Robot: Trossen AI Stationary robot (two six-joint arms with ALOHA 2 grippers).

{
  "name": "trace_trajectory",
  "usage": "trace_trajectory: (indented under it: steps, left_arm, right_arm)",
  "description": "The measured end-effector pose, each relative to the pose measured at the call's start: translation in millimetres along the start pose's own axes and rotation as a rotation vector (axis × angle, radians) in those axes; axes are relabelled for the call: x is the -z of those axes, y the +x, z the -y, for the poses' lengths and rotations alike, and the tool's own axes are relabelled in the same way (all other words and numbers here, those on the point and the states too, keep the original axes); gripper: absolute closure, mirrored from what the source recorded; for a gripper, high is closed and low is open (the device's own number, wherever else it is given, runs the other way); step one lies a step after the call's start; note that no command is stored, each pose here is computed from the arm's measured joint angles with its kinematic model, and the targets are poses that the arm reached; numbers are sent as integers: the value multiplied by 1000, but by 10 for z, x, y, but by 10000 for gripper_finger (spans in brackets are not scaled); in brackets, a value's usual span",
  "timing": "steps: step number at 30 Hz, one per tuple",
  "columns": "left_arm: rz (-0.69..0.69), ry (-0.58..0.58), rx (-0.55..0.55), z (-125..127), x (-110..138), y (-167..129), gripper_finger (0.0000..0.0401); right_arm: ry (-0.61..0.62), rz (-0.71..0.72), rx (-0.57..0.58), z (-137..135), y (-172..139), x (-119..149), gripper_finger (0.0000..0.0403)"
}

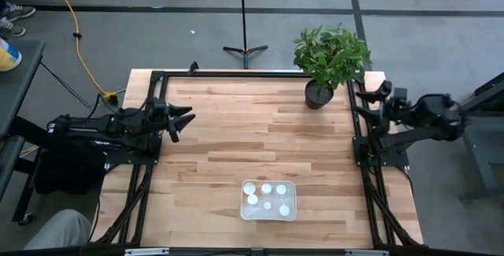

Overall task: Pick and place pill bottles into a basket
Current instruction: Return to Home Position

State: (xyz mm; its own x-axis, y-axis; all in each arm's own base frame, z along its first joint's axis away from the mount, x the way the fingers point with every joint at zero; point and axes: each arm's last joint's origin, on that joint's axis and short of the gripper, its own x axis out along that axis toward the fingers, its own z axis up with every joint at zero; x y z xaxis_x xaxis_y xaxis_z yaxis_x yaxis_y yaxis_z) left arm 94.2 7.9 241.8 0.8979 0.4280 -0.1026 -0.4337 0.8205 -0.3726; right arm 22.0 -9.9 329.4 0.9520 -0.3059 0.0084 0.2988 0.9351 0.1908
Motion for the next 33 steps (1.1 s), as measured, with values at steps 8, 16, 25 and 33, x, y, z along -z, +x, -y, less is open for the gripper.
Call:
trace_trajectory:
  steps: [8, 16, 25, 33]
  left_arm:
    - [34, 49, 37, 24, -42, -4, 180]
    - [19, 93, 176, 26, -55, -84, 180]
    - [31, 43, 261, -84, 169, -133, 180]
    - [24, 68, 284, -108, 229, -140, 180]
  right_arm:
    - [65, 128, -115, -47, 214, 517, 153]
    - [144, 107, -182, -102, 374, 798, 153]
    - [206, 178, -232, -124, 573, 1269, 153]
    - [224, 145, -231, -87, 613, 1359, 153]
